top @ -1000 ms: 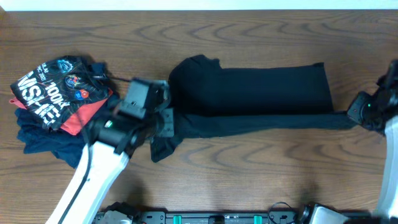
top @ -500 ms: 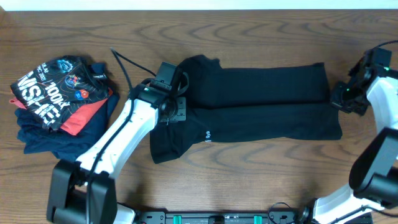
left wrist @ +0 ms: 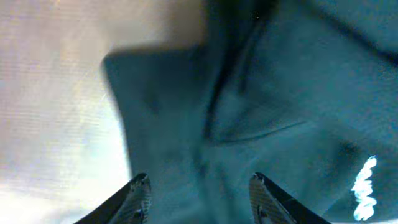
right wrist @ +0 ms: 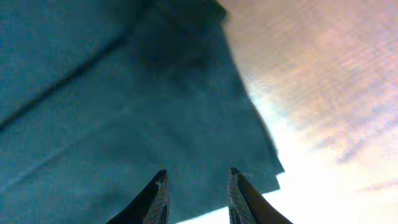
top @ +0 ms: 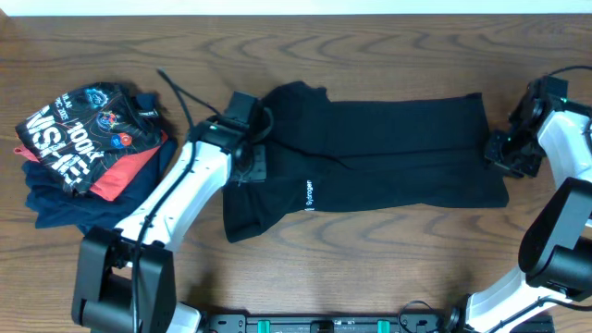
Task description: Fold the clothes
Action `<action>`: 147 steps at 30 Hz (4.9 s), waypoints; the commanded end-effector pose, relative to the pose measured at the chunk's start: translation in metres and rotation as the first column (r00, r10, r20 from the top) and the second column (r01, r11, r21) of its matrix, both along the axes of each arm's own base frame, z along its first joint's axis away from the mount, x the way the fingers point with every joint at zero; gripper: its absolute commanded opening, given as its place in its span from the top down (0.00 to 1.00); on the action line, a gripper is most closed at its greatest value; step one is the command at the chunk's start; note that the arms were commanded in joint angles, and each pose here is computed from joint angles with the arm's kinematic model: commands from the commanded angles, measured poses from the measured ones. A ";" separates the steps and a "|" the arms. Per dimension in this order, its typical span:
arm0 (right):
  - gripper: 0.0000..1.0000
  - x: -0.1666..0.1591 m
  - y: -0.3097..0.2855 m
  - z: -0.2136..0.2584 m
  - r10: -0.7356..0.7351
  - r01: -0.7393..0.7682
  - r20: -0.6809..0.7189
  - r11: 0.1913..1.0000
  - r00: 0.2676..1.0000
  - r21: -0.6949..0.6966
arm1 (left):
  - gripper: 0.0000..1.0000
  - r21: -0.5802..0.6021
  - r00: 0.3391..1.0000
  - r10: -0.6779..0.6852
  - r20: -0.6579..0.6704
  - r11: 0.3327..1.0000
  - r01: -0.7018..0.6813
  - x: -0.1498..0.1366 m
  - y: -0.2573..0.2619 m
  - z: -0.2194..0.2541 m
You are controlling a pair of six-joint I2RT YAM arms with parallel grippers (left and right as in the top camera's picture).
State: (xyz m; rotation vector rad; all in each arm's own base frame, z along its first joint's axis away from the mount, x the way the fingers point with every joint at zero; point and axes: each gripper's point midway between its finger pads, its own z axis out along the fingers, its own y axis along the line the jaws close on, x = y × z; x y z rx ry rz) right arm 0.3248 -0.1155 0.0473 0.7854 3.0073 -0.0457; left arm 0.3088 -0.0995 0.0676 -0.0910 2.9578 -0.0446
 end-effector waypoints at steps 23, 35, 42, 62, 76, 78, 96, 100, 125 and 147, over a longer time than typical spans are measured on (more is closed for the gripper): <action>0.70 -0.094 -0.007 -0.060 -0.148 0.122 -0.241 0.986 0.959 -0.117 | 0.42 0.052 0.983 0.088 -0.162 0.995 -0.081 -0.075 0.028 -0.075; 0.81 -0.133 -0.014 -0.050 -0.306 0.262 -0.352 0.950 0.884 -0.166 | 0.42 0.104 0.955 0.085 -0.285 0.993 -0.057 -0.109 0.040 -0.073; 0.77 -0.077 -0.005 -0.008 -0.238 0.238 -0.132 0.971 0.962 -0.011 | 0.30 0.032 0.996 -0.084 -0.038 0.996 0.085 -0.034 0.016 0.007; 0.43 -0.022 0.028 0.092 0.001 -0.046 0.291 0.988 0.957 0.146 | 0.24 -0.313 0.950 -0.149 0.275 0.921 0.234 0.154 -0.055 -0.025; 0.48 -0.019 0.028 0.093 0.007 -0.052 0.304 0.989 0.953 0.140 | 0.49 -0.316 0.956 -0.155 0.250 0.920 0.232 0.158 -0.058 -0.049; 0.48 -0.019 0.028 0.093 0.007 -0.052 0.302 0.989 0.953 0.141 | 0.49 -0.316 0.956 -0.156 0.248 0.920 0.232 0.157 -0.058 -0.049; 0.55 -0.004 0.022 0.081 0.043 -0.080 0.312 0.991 0.949 0.107 | 0.94 -0.448 0.950 -0.146 0.275 0.855 0.260 0.155 -0.081 -0.021; 0.50 0.014 0.009 0.066 0.083 -0.087 0.296 0.996 0.951 0.001 | 0.94 -0.487 0.955 -0.148 0.257 0.834 0.260 0.140 -0.085 0.003; 0.35 0.142 0.006 -0.044 0.126 -0.057 0.449 0.985 0.885 -0.165 | 0.94 -0.489 0.978 -0.153 0.142 0.848 0.204 0.099 -0.076 0.024; 0.99 0.119 -0.008 -0.025 0.051 0.009 0.400 0.989 0.915 -0.149 | 0.94 -0.490 0.982 -0.154 0.110 0.851 0.188 0.091 -0.074 0.024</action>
